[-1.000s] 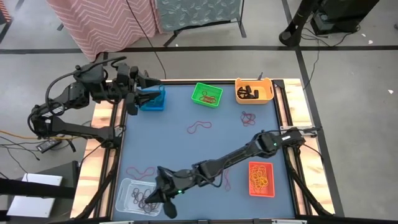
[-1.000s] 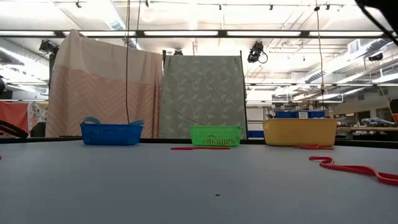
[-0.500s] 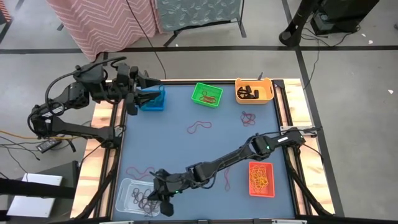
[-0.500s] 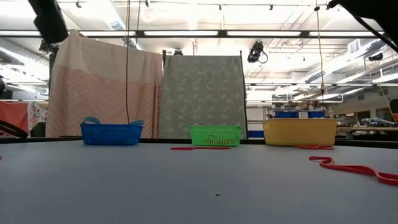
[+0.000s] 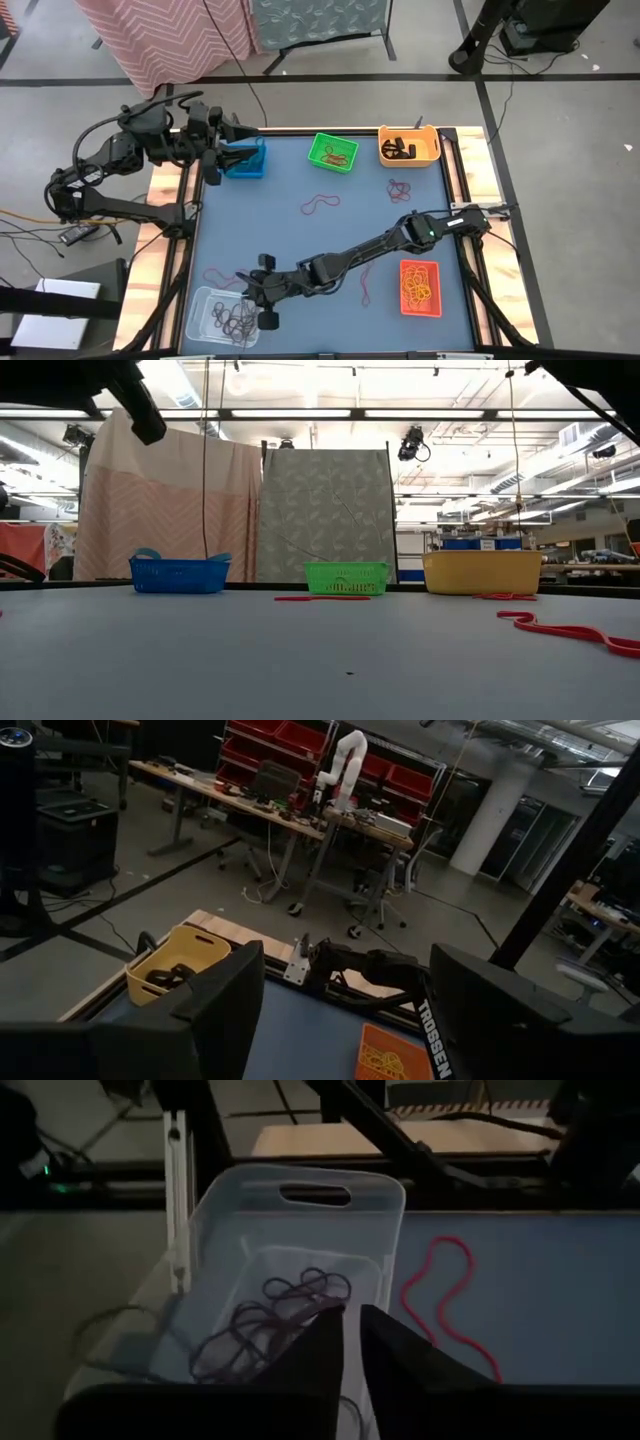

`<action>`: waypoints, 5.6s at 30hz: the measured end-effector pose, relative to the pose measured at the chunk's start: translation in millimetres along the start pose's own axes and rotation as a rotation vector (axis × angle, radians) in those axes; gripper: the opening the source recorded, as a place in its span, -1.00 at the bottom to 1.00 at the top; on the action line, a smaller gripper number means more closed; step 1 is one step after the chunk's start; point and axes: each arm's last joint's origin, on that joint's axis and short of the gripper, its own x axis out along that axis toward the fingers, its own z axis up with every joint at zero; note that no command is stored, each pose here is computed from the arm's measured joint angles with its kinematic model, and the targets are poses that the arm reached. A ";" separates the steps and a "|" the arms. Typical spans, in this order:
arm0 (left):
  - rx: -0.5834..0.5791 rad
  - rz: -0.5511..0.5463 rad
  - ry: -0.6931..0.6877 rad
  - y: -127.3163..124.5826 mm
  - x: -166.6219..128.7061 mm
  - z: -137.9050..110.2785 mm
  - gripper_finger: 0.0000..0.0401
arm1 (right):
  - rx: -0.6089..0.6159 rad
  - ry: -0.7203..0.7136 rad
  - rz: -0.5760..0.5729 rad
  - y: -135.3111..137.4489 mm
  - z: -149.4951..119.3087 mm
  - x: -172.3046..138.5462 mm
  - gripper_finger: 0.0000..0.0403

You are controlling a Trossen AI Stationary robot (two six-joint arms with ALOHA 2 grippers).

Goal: Sort rubber bands into baskets
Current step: Put the brown rubber band into the transparent bin, then put the red rubber band into the green bin

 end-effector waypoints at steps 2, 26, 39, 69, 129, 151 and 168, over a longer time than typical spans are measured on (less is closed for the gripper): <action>0.001 0.000 0.000 0.0 0.0 0.0 0.43 | -0.038 0.006 -0.001 -0.1 -0.6 0.0 -0.71; 0.029 0.001 0.001 0.1 -0.1 -0.1 0.43 | -0.100 0.445 -0.118 -18.9 25.8 -76.3 0.01; 0.028 -0.015 0.030 0.0 -1.3 -2.3 0.43 | 0.119 1.092 -0.556 -25.7 -71.0 -142.2 0.52; -0.198 0.030 0.458 24.7 39.7 -156.7 0.43 | 1.238 0.775 -0.779 -74.3 -134.8 -204.0 0.45; -0.496 0.312 -0.381 65.8 43.6 -189.2 0.43 | 0.887 0.049 -0.543 -364.3 -38.1 -263.0 -1.00; -0.379 0.288 -0.333 64.5 44.2 -189.9 0.43 | 0.798 0.105 -0.527 -363.4 -43.5 -255.0 0.21; -0.292 0.266 -0.311 63.4 44.6 -189.2 0.43 | 0.126 0.298 -0.235 -280.7 -31.3 -216.8 0.27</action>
